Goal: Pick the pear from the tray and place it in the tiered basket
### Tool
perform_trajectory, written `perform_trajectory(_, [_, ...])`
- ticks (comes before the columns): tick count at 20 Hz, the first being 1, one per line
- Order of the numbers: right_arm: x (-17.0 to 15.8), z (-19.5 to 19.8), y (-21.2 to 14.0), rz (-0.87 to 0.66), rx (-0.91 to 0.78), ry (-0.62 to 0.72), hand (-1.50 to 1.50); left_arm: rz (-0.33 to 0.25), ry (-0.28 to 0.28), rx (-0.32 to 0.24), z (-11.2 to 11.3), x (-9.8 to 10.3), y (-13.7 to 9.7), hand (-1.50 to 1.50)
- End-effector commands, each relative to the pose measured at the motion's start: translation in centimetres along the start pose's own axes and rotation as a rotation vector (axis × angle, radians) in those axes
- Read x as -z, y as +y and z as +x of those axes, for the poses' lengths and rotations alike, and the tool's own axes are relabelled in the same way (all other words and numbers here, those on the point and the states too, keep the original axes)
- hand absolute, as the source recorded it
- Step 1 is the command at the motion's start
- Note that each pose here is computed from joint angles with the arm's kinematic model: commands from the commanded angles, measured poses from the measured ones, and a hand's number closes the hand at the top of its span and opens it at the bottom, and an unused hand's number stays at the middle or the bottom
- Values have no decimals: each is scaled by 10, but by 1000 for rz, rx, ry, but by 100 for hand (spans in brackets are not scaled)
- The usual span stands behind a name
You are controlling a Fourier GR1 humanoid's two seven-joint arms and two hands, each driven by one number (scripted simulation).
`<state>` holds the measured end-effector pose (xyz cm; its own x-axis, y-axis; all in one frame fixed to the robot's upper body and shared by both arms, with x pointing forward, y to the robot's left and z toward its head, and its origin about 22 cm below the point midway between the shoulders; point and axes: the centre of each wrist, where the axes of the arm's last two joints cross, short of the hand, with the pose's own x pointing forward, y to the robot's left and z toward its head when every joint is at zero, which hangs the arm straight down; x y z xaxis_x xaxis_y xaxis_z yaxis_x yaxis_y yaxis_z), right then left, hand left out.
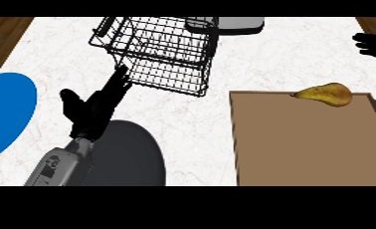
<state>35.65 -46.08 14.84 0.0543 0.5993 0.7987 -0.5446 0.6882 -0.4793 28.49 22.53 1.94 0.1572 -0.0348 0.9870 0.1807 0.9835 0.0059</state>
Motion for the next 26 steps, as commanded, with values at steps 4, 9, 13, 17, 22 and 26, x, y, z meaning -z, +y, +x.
perform_trajectory(4, [0, -13, 10, 71, -27, 25, -150, -10, 19, -1, -6, -10, 1, 0])
perform_trajectory(9, [20, -15, 31, 118, -74, 64, -150, -1, 13, -12, 12, -5, 2, 0])
perform_trajectory(13, [25, -37, 41, 91, -76, 89, -150, 3, 10, 0, 9, -7, -21, 0])
perform_trajectory(17, [20, -39, 37, 25, -85, 101, -150, 7, 31, -6, 15, -1, 11, 0])
perform_trajectory(22, [33, -57, 50, 15, -82, 120, -150, 15, 18, -3, 15, -12, -16, 0])
perform_trajectory(26, [42, -61, 60, 19, -66, 118, -150, -8, 28, -1, 3, -3, -6, 0])
